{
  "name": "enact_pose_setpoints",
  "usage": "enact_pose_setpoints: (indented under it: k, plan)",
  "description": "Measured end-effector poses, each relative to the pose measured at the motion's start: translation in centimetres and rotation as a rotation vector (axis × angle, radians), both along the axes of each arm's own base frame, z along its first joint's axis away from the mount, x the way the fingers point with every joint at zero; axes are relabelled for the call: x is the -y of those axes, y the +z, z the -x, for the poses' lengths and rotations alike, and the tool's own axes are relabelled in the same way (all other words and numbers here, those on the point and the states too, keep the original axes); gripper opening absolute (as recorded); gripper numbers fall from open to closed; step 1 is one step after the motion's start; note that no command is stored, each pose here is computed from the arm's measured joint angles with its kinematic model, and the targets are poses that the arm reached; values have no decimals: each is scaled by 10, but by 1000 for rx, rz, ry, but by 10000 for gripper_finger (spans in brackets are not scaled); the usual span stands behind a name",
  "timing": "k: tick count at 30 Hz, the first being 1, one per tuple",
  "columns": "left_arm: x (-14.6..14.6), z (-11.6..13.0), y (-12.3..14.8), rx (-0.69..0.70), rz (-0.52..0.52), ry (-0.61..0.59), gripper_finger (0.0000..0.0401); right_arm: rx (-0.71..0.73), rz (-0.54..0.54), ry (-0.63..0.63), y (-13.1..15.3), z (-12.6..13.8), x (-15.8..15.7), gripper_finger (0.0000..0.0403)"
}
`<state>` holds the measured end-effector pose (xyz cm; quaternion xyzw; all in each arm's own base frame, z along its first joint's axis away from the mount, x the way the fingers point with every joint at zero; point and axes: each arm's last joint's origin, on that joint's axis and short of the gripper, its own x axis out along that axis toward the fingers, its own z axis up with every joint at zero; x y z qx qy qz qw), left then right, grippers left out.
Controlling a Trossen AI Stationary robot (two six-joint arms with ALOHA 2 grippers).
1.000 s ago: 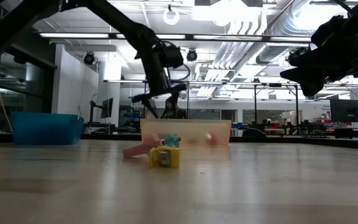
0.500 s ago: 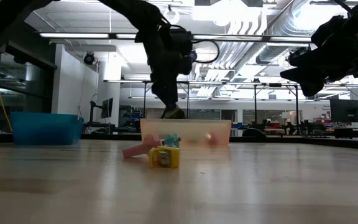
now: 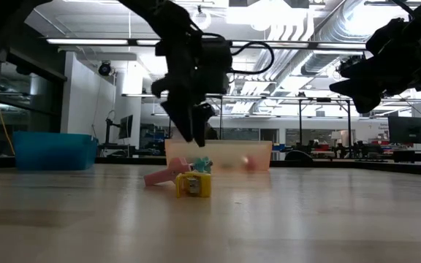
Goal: Pick and place Stapler, Stapler remover, tape
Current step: Put the green staple remover into the green bin
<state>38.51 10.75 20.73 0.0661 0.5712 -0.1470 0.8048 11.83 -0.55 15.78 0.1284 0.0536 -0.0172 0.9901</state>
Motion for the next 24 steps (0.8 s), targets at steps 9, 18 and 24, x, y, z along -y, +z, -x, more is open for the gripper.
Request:
enact_pose_setpoints:
  k: [9, 18, 24]
  plan:
    - [2, 6, -29, 68, -206, 37, 276, 2, 0, -1, 0, 0, 0, 189]
    - [6, 11, -45, 97, -192, -1, 276, 0, 0, 0, 0, 0, 0, 189]
    - [6, 11, -53, 161, -191, -5, 276, 0, 0, 0, 0, 0, 0, 189]
